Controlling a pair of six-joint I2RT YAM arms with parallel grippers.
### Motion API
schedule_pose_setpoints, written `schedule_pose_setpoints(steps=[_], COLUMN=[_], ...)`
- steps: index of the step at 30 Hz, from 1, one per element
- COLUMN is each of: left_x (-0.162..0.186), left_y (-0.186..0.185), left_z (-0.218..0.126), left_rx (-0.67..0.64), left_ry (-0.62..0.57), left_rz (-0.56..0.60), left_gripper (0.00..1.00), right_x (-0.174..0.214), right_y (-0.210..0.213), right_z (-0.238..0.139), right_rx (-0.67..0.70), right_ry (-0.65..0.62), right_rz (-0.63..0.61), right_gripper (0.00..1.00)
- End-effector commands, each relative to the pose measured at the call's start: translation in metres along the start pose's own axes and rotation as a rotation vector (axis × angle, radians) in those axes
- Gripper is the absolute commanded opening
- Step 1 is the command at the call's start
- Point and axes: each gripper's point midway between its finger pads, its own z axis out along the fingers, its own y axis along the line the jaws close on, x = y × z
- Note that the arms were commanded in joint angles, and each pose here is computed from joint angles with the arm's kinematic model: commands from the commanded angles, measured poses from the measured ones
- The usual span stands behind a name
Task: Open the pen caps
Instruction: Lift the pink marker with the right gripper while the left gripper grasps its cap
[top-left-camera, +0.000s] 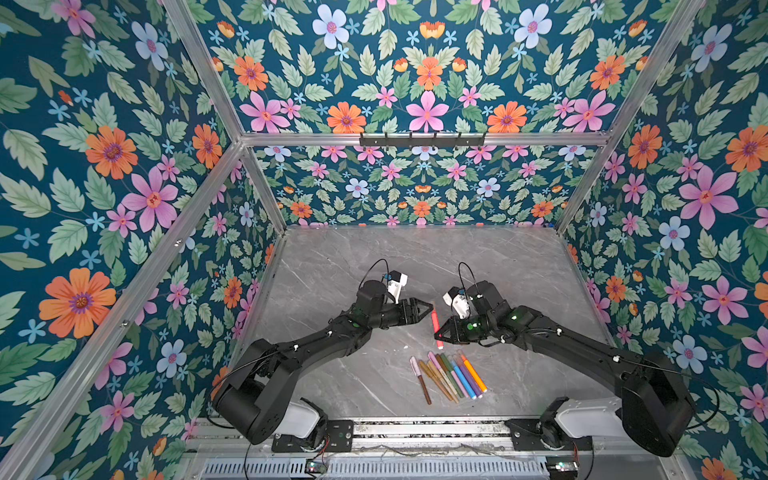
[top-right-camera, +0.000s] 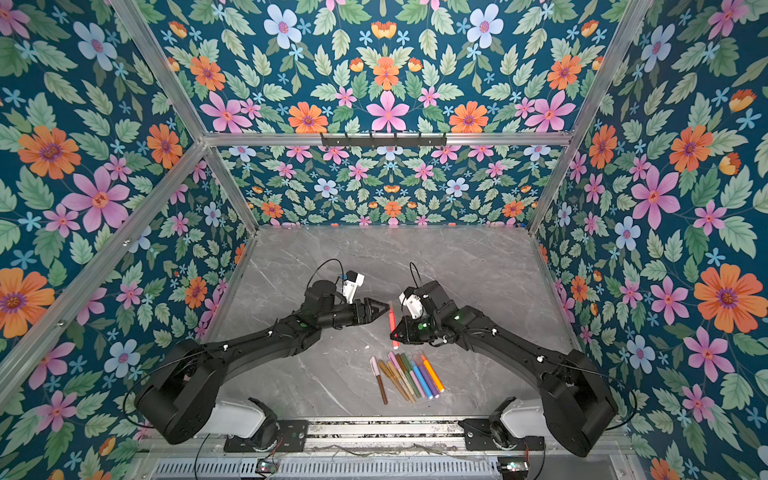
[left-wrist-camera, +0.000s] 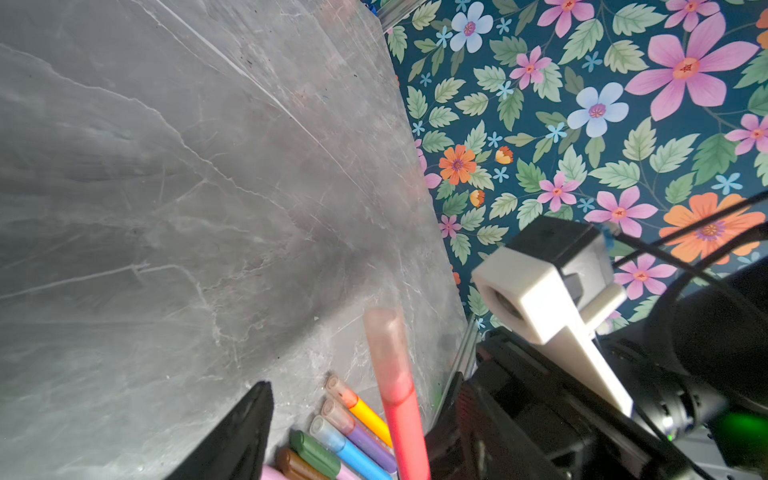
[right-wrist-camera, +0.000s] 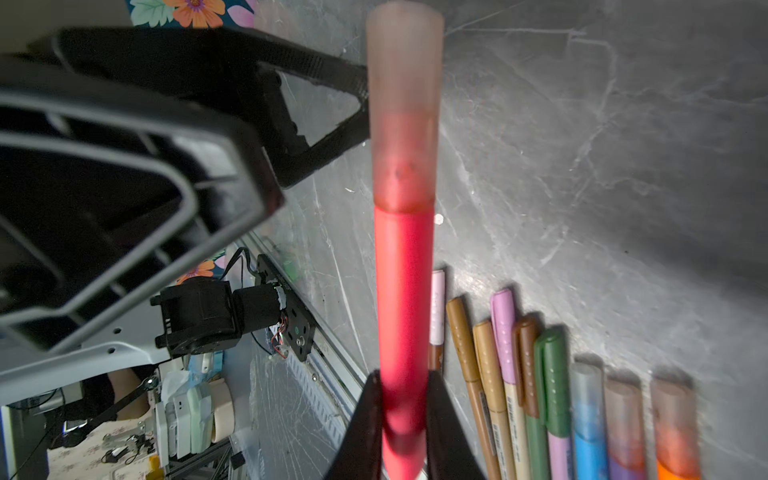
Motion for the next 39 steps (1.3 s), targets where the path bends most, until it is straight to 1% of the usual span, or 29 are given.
schedule_pose_setpoints(steps=[1,4,8,17,22,25,26,28,30,39], left_x=[-0.006,-0.006,-0.003,-0.002,-0.002,-0.003,-0.003,-0.003,-0.004,-0.008], left_y=[-0.018,-0.021,-0.024,-0.027,-0.032,-0.035,-0.036,-0.037,-0.039,-0.051], left_z=[0.002,0.006,0.011,0.016,0.017,0.016,0.016,0.016,0.016,0.017], left_rx=[0.089,0.116,0.143,0.156,0.174,0.183,0.186,0.187,0.192,0.235], left_ry=[-0.008,-0.002,0.017,0.024,0.032,0.028,0.027,0.025,0.021,0.005], left_rz=[0.004,-0.005,-0.014,-0.025,-0.018,-0.014,-0.011,-0.011,-0.012,-0.036], left_gripper=[0.71,0.65,0.54,0.32,0.10,0.00,0.00,0.00,0.00,0.00], right_x=[0.000,0.004,0.004,0.006,0.004,0.004,0.004,0.004,0.002,-0.009], right_y=[0.011,0.012,0.013,0.014,0.015,0.014,0.014,0.012,0.009,0.000], right_z=[0.002,0.004,0.004,0.001,-0.004,-0.008,-0.009,-0.012,-0.015,-0.022], right_rx=[-0.052,-0.056,-0.058,-0.056,-0.049,-0.036,-0.032,-0.016,-0.001,0.029], right_ry=[-0.001,0.008,0.012,0.007,-0.009,-0.021,-0.025,-0.038,-0.062,-0.182], right_rz=[-0.011,-0.014,-0.019,-0.028,-0.037,-0.041,-0.042,-0.038,-0.031,0.019], right_gripper=[0.12,0.12,0.12,0.12,0.12,0.12,0.15,0.27,0.33,0.33])
